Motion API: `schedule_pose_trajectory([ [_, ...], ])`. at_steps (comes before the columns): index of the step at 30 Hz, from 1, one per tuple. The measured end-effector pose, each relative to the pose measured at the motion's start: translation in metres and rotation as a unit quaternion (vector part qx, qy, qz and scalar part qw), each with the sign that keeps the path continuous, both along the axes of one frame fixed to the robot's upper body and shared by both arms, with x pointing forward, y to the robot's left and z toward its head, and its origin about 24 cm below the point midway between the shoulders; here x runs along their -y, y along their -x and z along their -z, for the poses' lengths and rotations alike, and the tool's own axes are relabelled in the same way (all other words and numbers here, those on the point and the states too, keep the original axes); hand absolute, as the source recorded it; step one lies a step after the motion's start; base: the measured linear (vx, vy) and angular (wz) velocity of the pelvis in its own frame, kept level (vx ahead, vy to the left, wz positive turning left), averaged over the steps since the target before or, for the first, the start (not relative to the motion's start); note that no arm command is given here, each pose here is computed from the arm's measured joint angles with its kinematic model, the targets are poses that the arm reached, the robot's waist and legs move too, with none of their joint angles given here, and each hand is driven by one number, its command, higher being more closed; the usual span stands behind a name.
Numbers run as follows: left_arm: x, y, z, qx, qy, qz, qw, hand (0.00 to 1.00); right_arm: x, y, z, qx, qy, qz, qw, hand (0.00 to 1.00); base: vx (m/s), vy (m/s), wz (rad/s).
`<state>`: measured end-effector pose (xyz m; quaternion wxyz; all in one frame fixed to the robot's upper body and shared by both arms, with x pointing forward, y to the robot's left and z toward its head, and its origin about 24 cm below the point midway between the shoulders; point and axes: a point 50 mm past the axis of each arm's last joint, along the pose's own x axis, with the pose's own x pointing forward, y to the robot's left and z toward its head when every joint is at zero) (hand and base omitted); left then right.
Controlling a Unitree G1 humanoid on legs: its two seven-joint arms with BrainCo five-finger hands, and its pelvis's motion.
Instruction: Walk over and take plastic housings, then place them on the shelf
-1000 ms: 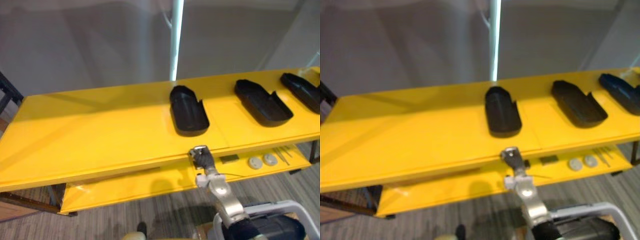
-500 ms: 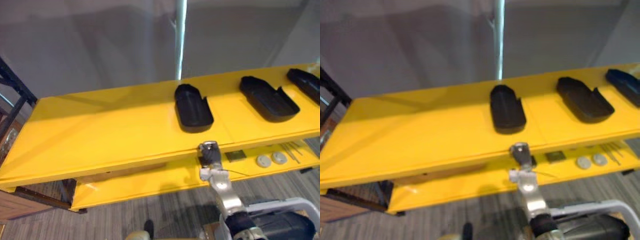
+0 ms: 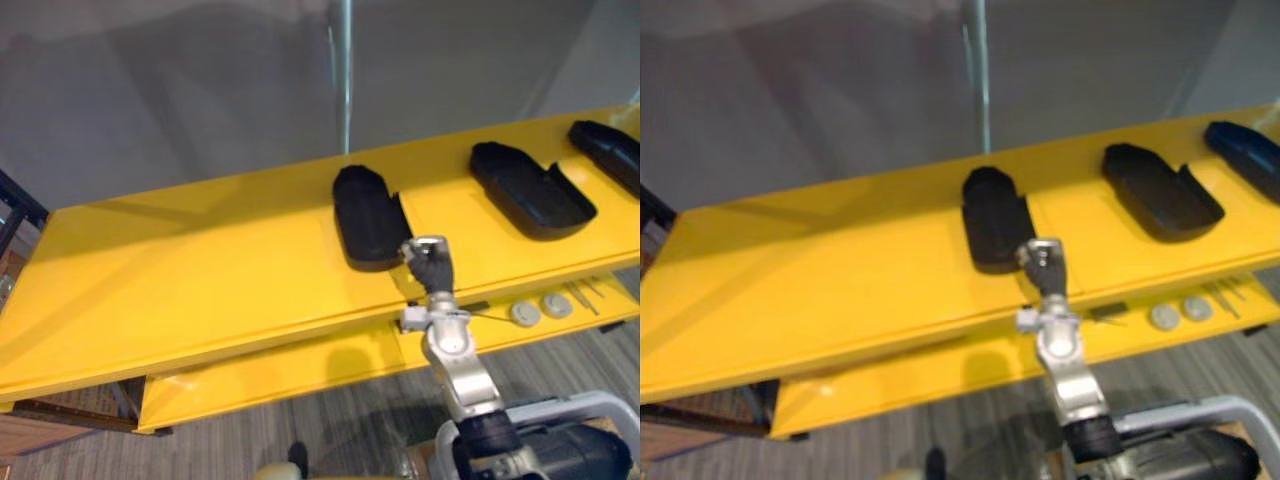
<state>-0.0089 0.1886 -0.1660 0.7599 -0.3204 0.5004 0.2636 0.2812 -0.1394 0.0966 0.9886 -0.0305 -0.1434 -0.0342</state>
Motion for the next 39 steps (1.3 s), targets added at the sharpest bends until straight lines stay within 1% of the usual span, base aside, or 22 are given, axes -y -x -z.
schedule_pose_trajectory([
  [3,0.002,0.004,0.001,-0.01,0.005,0.009,1.0,0.0,-0.002,0.001,-0.006,0.011,-0.001,-0.007,1.0,1.0,-0.05,-0.007,-0.02],
  [8,0.002,0.004,0.001,-0.011,0.005,0.012,1.0,0.0,-0.006,0.001,-0.002,-0.002,0.004,-0.018,1.0,1.0,-0.01,-0.002,0.01],
  [12,0.001,0.003,0.001,-0.012,0.005,0.013,1.0,0.0,-0.003,-0.01,0.018,-0.047,0.017,-0.01,0.999,1.0,0.01,0.001,0.05],
  [18,-0.002,0.003,0.001,-0.022,0.009,0.021,0.999,0.0,-0.002,-0.022,0.033,-0.086,0.026,0.004,0.996,1.0,0.02,-0.007,0.11],
  [22,-0.002,0.004,0.001,-0.025,0.009,0.02,0.999,0.0,-0.008,-0.03,0.035,-0.098,0.023,0.004,0.995,1.0,0.01,-0.008,0.04],
  [39,-0.004,-0.001,0.0,-0.025,0.004,0.03,0.999,0.0,-0.012,-0.049,0.039,-0.127,0.033,0.009,0.991,1.0,-0.02,-0.004,0.03],
])
